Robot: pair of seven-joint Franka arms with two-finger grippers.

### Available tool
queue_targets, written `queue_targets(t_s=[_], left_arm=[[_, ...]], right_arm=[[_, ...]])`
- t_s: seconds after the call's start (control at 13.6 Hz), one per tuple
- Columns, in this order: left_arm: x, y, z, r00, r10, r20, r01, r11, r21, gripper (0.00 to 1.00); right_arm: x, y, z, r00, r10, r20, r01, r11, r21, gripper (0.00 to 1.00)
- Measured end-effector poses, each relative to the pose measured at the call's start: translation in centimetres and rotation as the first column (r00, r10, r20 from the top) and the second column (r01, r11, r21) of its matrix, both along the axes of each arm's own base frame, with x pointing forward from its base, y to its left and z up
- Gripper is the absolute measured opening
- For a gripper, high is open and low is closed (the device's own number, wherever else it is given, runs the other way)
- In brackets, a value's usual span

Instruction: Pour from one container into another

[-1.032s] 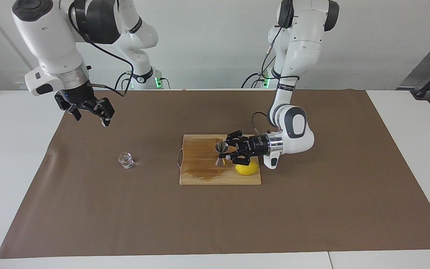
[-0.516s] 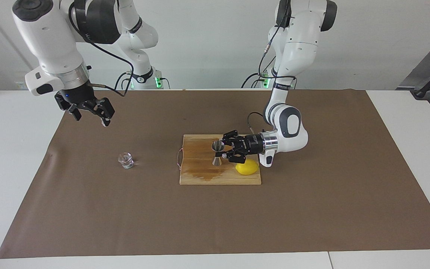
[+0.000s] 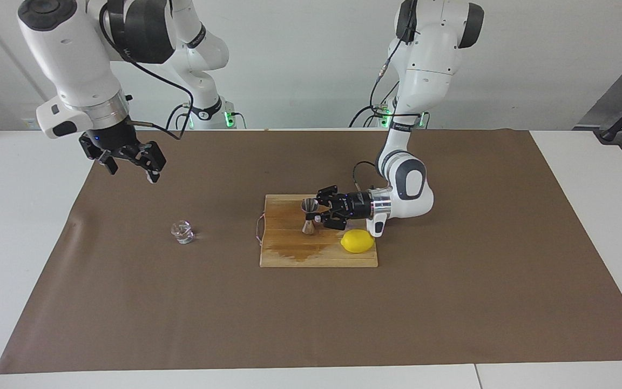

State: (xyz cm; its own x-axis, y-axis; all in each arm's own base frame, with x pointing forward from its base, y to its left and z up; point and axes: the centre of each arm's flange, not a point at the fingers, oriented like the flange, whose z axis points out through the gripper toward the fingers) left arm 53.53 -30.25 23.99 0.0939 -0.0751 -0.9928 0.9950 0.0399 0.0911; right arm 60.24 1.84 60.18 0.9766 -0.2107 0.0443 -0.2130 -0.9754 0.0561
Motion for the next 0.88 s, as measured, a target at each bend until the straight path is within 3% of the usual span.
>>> queue_targets(t_s=[0.88], left_arm=[[-0.35,0.89,-0.78,1.0,0.007,-0.016,-0.007,1.0,0.007,0.48]], right_arm=[[0.0,0.0,0.0,1.0,0.0,0.0,0.0,1.0,0.0,1.0]])
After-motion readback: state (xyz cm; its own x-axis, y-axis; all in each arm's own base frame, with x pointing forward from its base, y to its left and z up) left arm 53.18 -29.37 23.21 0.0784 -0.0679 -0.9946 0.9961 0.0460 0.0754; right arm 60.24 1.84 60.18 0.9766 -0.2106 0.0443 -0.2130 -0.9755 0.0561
